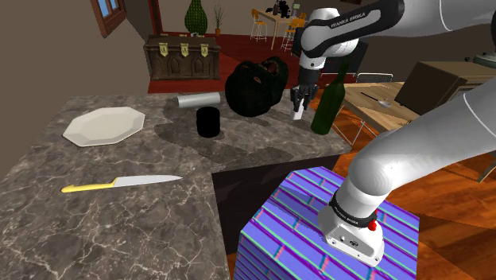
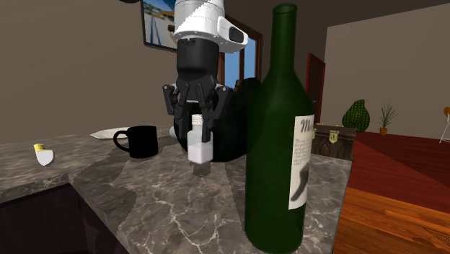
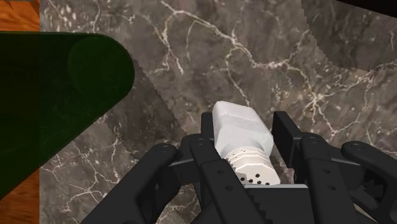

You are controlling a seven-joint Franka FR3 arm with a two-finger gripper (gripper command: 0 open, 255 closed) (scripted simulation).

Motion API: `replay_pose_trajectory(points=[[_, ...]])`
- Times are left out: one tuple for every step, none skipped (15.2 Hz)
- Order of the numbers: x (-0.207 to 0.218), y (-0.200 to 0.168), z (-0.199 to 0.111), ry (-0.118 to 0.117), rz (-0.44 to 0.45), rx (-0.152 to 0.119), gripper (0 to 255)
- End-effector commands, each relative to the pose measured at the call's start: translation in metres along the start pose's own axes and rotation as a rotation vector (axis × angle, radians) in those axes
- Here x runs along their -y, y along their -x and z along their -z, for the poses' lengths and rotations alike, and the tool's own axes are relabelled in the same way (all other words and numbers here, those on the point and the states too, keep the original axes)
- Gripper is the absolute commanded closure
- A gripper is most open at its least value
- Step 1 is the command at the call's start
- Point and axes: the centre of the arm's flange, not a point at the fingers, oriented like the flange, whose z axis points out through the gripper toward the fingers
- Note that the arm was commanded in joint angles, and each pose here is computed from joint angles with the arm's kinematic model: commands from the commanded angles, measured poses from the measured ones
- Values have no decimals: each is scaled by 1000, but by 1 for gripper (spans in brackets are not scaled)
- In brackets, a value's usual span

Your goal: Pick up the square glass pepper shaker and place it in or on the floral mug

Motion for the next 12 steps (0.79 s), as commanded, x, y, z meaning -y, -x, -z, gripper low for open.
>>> replay_pose_trajectory(points=[[-1, 1, 11, 0, 0, 1, 255], [-1, 2, 17, 0, 0, 1, 255], [-1, 2, 22, 0, 0, 1, 255], [0, 3, 27, 0, 0, 1, 255], [0, 3, 32, 0, 0, 1, 255], [0, 4, 38, 0, 0, 1, 255], [0, 4, 43, 0, 0, 1, 255], [0, 5, 48, 0, 0, 1, 255], [1, 5, 53, 0, 0, 1, 255], [1, 5, 59, 0, 0, 1, 255], [1, 6, 64, 0, 0, 1, 255], [1, 6, 69, 0, 0, 1, 255]])
